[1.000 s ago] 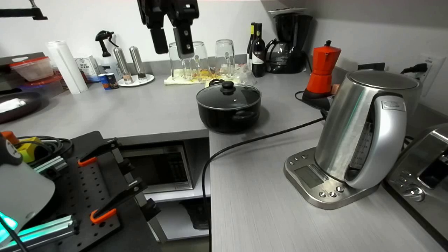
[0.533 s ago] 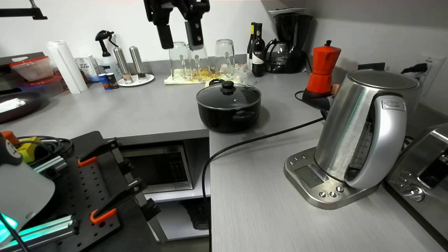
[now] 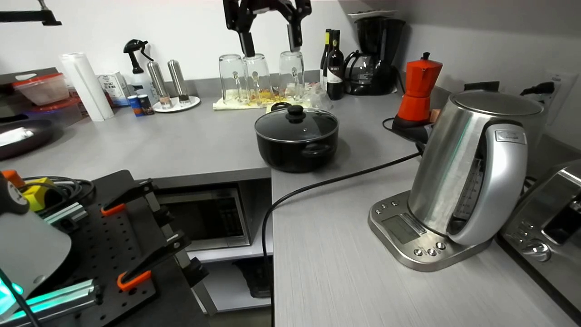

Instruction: Remove the glass lid from the pot.

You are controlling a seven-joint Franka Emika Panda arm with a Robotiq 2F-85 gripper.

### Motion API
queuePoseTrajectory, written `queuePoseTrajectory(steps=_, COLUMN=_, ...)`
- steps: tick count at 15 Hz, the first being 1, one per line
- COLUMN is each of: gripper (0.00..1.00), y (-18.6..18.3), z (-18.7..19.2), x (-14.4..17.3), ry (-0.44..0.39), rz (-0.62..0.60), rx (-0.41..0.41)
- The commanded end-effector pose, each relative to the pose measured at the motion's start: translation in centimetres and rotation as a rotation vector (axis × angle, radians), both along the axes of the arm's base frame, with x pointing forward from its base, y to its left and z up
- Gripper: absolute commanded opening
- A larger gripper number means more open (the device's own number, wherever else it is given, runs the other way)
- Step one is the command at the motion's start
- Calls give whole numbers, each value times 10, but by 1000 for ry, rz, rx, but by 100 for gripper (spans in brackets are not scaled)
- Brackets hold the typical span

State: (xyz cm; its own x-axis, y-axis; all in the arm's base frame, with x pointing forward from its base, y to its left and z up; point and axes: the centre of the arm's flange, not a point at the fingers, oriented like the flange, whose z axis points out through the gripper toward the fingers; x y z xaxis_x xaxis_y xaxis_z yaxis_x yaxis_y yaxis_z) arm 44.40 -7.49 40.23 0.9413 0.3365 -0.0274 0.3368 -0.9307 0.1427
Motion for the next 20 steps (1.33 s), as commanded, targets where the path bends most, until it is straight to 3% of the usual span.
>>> queuePoseTrajectory(steps=1, gripper=100, y=19, z=-12, x=65, ry=25, rz=120, rx=-11)
queuePoseTrajectory(steps=9, gripper=100, y=75, z=-54, x=138, ry=54, rz=365, rx=7)
queuePoseTrajectory(steps=20, gripper=100, y=128, z=-121, x=165, ry=131, rz=642, rx=51)
